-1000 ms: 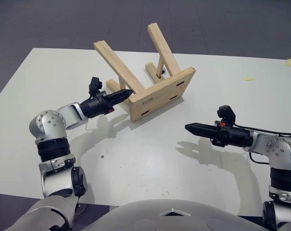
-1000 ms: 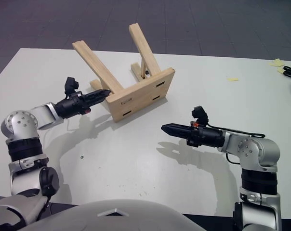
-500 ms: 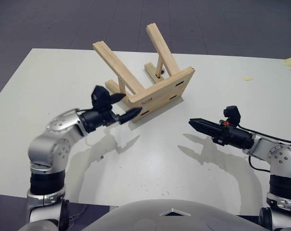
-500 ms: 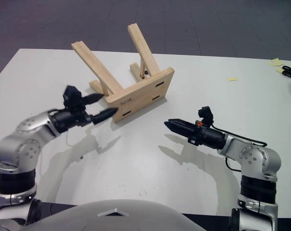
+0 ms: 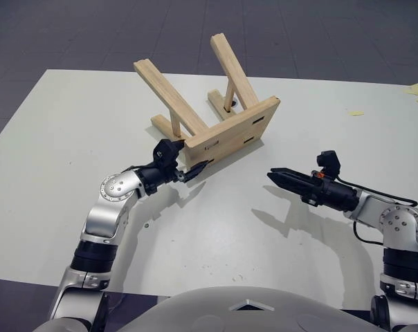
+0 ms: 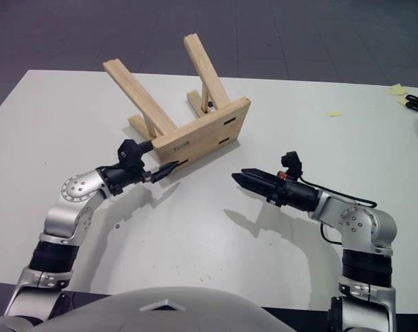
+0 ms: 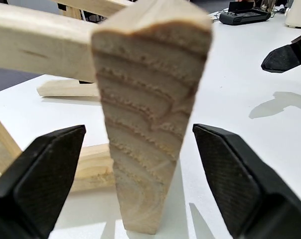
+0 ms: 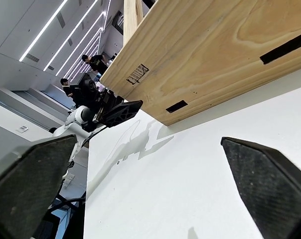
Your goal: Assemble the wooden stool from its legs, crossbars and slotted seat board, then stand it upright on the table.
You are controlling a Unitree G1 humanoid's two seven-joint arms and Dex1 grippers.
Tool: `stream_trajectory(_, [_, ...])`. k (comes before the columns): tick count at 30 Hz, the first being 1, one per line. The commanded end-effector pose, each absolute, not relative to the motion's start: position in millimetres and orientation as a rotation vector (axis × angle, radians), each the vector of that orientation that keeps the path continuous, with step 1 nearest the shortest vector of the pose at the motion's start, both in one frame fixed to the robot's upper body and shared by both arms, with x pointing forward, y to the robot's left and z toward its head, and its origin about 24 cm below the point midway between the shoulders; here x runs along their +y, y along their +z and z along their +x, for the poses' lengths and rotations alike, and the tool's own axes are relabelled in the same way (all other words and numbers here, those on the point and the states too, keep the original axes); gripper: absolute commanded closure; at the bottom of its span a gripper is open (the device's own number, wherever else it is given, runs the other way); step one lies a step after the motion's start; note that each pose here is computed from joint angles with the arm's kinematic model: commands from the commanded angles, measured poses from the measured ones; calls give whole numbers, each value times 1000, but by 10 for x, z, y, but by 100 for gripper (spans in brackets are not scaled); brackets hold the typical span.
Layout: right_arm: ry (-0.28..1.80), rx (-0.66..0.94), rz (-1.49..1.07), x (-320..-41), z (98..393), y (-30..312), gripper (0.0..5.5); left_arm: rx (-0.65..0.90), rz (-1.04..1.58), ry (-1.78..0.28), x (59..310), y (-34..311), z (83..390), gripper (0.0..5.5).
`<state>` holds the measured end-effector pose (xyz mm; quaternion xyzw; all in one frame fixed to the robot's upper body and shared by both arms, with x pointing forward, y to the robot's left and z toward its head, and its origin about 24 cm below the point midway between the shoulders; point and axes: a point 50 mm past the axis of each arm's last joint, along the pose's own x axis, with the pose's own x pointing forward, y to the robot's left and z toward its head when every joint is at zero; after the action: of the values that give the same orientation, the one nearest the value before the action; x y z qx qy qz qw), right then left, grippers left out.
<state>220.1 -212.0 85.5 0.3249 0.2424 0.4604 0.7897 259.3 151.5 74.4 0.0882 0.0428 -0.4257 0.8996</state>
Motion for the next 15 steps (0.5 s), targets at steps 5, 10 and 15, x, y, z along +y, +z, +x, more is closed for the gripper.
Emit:
stream_trajectory(5, [962, 534, 650, -2155, 2256, 841, 10, 111, 266, -1062, 1487, 733, 2562, 305])
stream_trajectory(10, [955, 543, 622, -2176, 2294, 833, 10, 73, 378, -1054, 1546, 798, 2694, 381])
stream_trajectory(15, [950, 546, 604, -2204, 2345, 836, 10, 67, 354, -1161, 1485, 836, 2620, 412])
